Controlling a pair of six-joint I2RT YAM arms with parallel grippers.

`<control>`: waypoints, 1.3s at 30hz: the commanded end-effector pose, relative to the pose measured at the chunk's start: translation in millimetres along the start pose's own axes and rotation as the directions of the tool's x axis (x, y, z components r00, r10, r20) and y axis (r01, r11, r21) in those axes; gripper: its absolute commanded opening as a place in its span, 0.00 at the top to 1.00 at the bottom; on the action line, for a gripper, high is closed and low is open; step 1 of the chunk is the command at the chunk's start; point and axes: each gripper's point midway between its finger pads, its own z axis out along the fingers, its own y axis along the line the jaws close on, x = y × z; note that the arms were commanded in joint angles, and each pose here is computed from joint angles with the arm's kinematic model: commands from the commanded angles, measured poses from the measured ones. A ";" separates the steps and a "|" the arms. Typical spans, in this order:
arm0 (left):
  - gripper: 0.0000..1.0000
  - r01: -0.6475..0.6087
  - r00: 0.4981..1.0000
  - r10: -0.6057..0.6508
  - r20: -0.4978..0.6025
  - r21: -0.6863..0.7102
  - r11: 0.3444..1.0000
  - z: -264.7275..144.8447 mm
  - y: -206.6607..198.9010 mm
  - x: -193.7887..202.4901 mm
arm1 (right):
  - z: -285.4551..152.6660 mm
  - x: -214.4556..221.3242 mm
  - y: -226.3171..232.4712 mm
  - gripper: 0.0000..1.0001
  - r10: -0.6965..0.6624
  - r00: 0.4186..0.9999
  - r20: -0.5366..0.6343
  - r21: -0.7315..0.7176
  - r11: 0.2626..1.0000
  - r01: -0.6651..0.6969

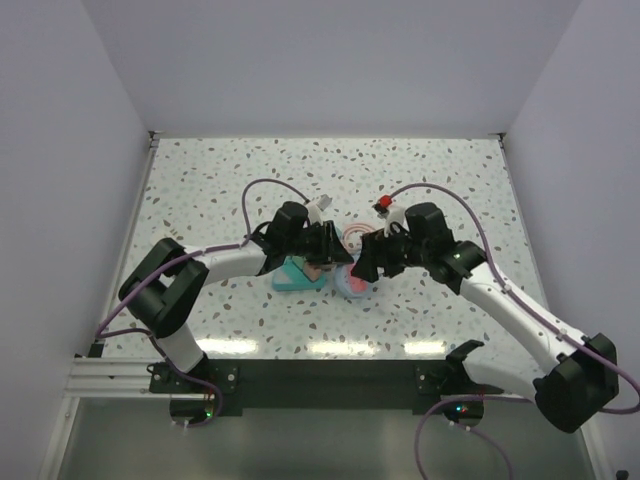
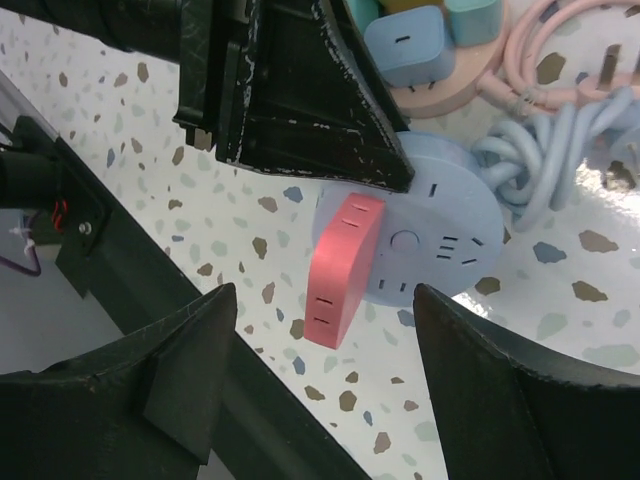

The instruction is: Pull the plug off the socket

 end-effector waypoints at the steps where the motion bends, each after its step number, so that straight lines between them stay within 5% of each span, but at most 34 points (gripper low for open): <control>1: 1.00 -0.028 0.997 0.019 0.072 0.113 0.993 -2.7 -30.6 -20.8 | 16.7 7.0 5.3 0.26 -0.070 0.997 -0.036 -0.012 0.998 0.070; 7: 1.00 -0.017 0.997 0.004 0.082 0.159 0.987 -6.2 -44.4 -25.1 | 40.1 19.8 -4.3 0.37 -0.123 0.986 -0.111 0.112 0.985 0.135; 8: 1.00 -0.020 0.996 0.005 0.085 0.165 0.986 -7.1 -46.7 -26.4 | 41.0 17.3 -12.3 0.48 -0.118 0.987 -0.106 0.165 0.977 0.134; 15: 1.00 -0.030 0.999 0.022 0.046 0.188 0.982 -9.2 -48.5 -16.4 | 32.6 5.5 -23.2 0.83 -0.151 0.988 -0.042 0.237 0.959 0.156; 16: 1.00 -0.038 0.999 0.031 0.041 0.196 0.980 -9.2 -49.5 -14.7 | 32.3 6.9 -20.3 0.94 -0.173 0.984 -0.047 0.214 0.960 0.179; 20: 0.49 -0.053 0.998 0.059 -0.023 0.223 0.973 -3.6 -50.4 1.2 | 31.8 10.4 -12.4 1.00 -0.227 0.972 -0.057 0.153 0.960 0.233; 25: 0.24 -0.062 0.994 0.082 -0.070 0.251 0.966 6.0 -55.3 12.0 | 31.8 9.2 -5.4 1.00 -0.247 0.968 -0.037 0.110 0.962 0.250; 29: 0.18 -0.046 0.985 0.082 -0.149 0.233 0.971 19.4 -42.4 23.2 | 26.5 0.7 -3.3 1.00 -0.270 0.963 0.005 0.118 0.956 0.268; 34: 0.28 -0.049 0.969 0.088 -0.229 0.173 0.984 27.8 -25.7 32.7 | 22.6 -4.8 -6.3 1.00 -0.282 0.959 0.021 0.145 0.950 0.276; 39: 0.80 -0.052 0.956 0.122 -0.268 0.255 0.966 26.7 -40.9 40.8 | 22.2 -7.5 -16.4 1.00 -0.280 0.960 0.018 0.203 0.941 0.270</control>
